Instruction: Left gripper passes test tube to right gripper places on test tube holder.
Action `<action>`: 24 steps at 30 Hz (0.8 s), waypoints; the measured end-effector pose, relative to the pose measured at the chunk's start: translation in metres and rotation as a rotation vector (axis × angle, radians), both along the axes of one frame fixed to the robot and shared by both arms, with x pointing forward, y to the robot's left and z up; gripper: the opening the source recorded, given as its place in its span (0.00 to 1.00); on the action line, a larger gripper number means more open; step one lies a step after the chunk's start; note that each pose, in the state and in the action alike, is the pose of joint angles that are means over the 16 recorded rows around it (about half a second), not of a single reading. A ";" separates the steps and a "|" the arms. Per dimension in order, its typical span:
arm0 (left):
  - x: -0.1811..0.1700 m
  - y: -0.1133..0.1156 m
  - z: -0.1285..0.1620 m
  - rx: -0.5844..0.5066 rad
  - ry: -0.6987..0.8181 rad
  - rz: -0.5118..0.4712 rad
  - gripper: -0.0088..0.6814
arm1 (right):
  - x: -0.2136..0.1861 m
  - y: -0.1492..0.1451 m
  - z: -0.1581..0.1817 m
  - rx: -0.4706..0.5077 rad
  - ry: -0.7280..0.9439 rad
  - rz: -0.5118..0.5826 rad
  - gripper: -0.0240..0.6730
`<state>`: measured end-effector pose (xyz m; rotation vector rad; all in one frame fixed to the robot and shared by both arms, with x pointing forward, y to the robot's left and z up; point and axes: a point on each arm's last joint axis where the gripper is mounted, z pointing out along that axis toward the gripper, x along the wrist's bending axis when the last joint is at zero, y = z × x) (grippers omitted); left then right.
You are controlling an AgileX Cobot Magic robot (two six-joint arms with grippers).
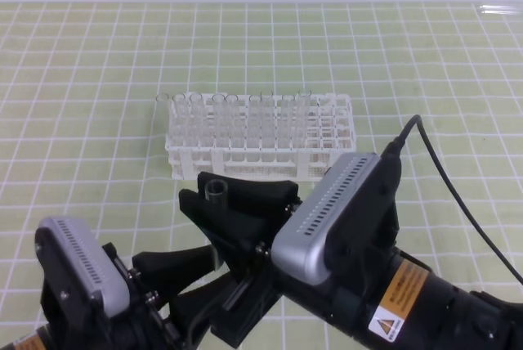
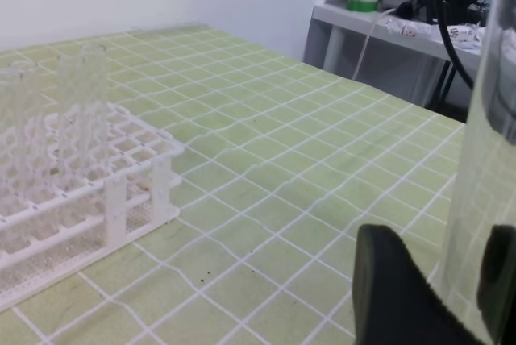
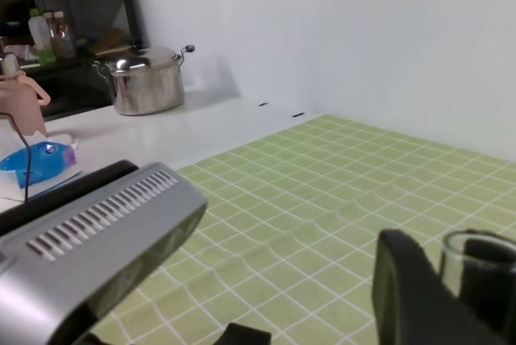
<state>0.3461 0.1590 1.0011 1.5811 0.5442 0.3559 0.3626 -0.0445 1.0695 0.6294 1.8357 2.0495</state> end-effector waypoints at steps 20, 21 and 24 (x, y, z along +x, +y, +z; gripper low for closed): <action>-0.018 0.030 0.020 0.031 -0.039 0.060 0.04 | -0.001 -0.021 0.013 -0.074 0.037 -0.085 0.17; -0.021 0.034 0.021 0.033 -0.036 0.069 0.02 | -0.001 -0.022 0.013 -0.075 0.039 -0.084 0.17; -0.029 0.047 0.026 0.034 -0.034 0.101 0.02 | -0.003 -0.023 0.014 -0.079 0.042 -0.080 0.17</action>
